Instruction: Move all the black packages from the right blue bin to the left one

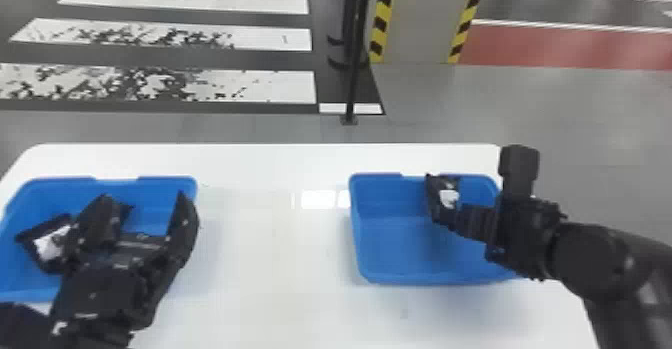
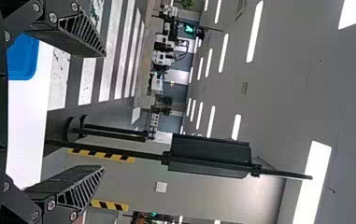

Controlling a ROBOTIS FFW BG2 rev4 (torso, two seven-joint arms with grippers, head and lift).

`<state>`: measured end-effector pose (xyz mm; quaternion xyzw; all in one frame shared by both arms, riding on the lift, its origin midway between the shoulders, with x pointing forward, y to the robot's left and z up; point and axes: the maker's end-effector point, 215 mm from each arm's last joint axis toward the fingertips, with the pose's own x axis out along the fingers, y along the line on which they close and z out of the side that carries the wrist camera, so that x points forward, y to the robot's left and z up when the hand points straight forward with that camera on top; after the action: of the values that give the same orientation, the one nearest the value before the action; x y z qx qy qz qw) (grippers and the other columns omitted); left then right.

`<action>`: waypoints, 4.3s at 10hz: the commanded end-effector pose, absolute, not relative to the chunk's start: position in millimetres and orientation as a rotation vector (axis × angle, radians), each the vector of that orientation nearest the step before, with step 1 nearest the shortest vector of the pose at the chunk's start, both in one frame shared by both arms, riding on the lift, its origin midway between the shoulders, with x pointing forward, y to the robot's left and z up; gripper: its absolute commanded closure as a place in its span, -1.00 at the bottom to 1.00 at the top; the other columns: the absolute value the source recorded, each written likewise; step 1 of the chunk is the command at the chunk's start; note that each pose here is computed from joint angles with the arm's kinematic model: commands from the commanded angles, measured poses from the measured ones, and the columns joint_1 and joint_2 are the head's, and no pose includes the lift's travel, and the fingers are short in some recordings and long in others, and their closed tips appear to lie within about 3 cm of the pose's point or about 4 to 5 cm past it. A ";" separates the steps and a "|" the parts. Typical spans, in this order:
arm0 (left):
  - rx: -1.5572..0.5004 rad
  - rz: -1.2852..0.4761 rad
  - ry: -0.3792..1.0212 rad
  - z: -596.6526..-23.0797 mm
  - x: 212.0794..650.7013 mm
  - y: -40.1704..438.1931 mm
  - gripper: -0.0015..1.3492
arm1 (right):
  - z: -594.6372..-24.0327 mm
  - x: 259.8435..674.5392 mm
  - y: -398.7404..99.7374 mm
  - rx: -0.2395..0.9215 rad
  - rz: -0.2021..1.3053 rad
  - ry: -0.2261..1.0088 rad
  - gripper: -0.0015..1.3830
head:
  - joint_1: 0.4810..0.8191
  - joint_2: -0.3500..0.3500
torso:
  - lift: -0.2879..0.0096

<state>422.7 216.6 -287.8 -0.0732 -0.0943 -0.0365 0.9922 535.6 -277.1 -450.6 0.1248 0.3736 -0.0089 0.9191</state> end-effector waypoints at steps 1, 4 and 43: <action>-0.174 -0.067 -0.205 -283.4 421.0 218.9 -0.71 | -428.1 536.2 -253.5 0.323 0.071 0.660 0.69 | 0.27 -0.23 | 0.05; -0.257 -0.066 -0.269 -265.0 414.7 216.7 -0.71 | -355.1 525.3 -161.7 0.485 0.415 0.428 0.69 | 0.27 0.03 | 0.05; 0.008 0.016 -0.241 -301.2 501.8 259.6 -0.85 | -271.2 487.5 -85.1 0.437 0.626 0.136 -0.81 | 0.27 0.87 | 0.05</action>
<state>511.5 268.2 -312.9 0.0166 -0.1087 0.0152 0.9938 481.2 -55.7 -275.7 0.2364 0.0904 0.3370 0.9068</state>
